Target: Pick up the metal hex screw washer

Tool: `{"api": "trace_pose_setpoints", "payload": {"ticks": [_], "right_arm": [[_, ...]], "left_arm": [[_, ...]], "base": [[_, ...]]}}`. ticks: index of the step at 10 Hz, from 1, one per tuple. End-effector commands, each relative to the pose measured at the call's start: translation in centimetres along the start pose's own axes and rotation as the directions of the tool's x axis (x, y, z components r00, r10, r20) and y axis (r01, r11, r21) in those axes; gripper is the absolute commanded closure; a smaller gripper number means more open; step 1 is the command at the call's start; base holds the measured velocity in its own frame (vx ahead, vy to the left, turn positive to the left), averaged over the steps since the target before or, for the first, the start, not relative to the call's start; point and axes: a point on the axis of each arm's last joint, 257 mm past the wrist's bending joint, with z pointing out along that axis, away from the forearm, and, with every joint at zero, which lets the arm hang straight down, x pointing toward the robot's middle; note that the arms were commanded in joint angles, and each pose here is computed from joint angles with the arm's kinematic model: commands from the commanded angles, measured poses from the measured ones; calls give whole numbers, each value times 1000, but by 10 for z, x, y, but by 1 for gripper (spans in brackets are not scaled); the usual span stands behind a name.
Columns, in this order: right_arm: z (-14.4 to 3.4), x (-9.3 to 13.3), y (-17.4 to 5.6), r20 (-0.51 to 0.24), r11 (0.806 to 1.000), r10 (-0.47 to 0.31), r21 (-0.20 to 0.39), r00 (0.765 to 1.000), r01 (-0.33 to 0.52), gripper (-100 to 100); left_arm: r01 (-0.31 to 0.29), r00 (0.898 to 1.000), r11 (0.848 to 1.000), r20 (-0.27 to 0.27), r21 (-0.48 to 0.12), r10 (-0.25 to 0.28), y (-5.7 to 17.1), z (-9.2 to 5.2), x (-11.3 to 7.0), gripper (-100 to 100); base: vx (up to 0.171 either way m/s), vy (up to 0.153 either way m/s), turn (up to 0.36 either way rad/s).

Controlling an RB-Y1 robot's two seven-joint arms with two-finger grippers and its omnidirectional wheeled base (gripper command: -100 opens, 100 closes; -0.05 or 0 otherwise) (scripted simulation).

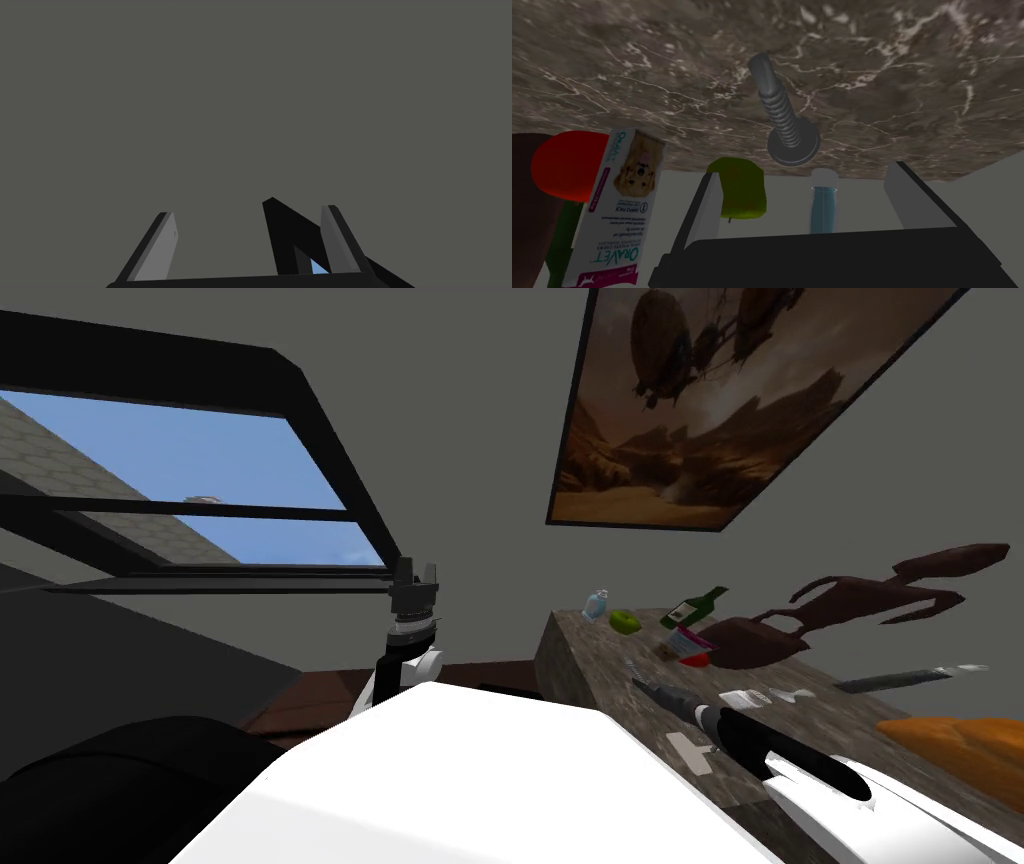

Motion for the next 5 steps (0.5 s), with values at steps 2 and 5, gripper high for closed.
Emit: {"api": "trace_pose_setpoints", "payload": {"ticks": [2,5], "right_arm": [[-5,28,-13,-106,997,-73,30,992,76,-100],[-11,61,-21,-204,991,-112,47,973,124,-100]], "left_arm": [[0,1000,1000,0,0,0,0,0,0,0],[0,1000,1000,0,0,0,0,0,0,0]], "base": [[-31,-91,343],[-30,-51,292]]}}
